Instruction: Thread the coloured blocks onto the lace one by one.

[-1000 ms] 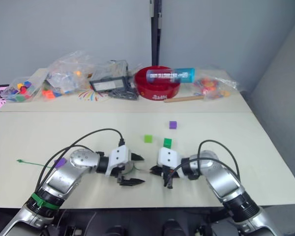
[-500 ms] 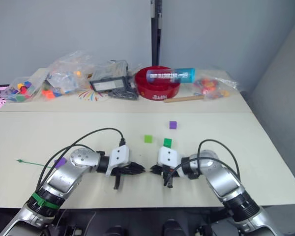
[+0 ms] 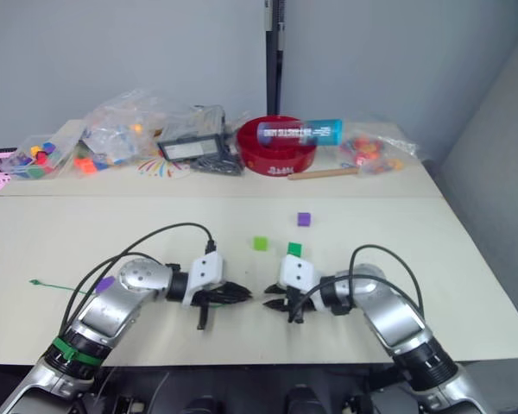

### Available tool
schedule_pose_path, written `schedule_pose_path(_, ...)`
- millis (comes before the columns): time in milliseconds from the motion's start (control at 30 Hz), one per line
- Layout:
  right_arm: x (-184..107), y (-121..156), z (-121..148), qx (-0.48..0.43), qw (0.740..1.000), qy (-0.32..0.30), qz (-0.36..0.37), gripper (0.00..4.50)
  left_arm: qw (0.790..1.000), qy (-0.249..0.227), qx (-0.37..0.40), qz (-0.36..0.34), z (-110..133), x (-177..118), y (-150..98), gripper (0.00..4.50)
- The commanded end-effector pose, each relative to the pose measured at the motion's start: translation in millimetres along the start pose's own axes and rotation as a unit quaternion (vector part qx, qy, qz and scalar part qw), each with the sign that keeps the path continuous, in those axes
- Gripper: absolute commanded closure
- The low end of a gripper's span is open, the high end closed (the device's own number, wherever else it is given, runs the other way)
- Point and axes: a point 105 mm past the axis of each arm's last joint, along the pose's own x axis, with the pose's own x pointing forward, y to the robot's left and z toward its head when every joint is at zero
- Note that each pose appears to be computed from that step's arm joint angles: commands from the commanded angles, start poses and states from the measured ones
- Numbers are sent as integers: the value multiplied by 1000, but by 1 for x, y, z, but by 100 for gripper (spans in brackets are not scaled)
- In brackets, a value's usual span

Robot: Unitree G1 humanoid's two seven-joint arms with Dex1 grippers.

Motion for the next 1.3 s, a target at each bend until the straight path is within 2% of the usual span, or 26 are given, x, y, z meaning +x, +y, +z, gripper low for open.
schedule_pose_path(33,-20,-6,9,1,999,-19,-27,182,1000,-13,3,10,7,-9,5,450)
schedule_pose_path(200,-39,-30,8,26,994,-51,-95,9,1000,-13,-4,15,6,-17,4,450)
schedule_pose_path(233,-42,-37,5,30,992,-50,-114,2,1000,-12,-5,16,5,-19,4,450)
schedule_pose_path(333,-50,-51,0,49,984,-52,-161,2,1000,-8,-10,23,3,-24,2,450)
schedule_pose_path(600,-54,-55,7,91,951,-118,-270,2,999,-6,-19,39,3,-28,2,450)
schedule_pose_path(733,-54,-59,4,121,908,-128,-379,2,999,-5,-19,43,2,-29,3,450)
schedule_pose_path(967,-25,-42,4,164,865,-127,-457,2,999,-3,-19,46,2,-29,4,450)
schedule_pose_path(1233,-8,-50,0,206,789,-111,-568,2,999,-2,-18,45,1,-28,5,450)
schedule_pose_path(1300,0,-52,-2,217,786,-108,-569,2,999,-2,-17,44,2,-28,5,450)
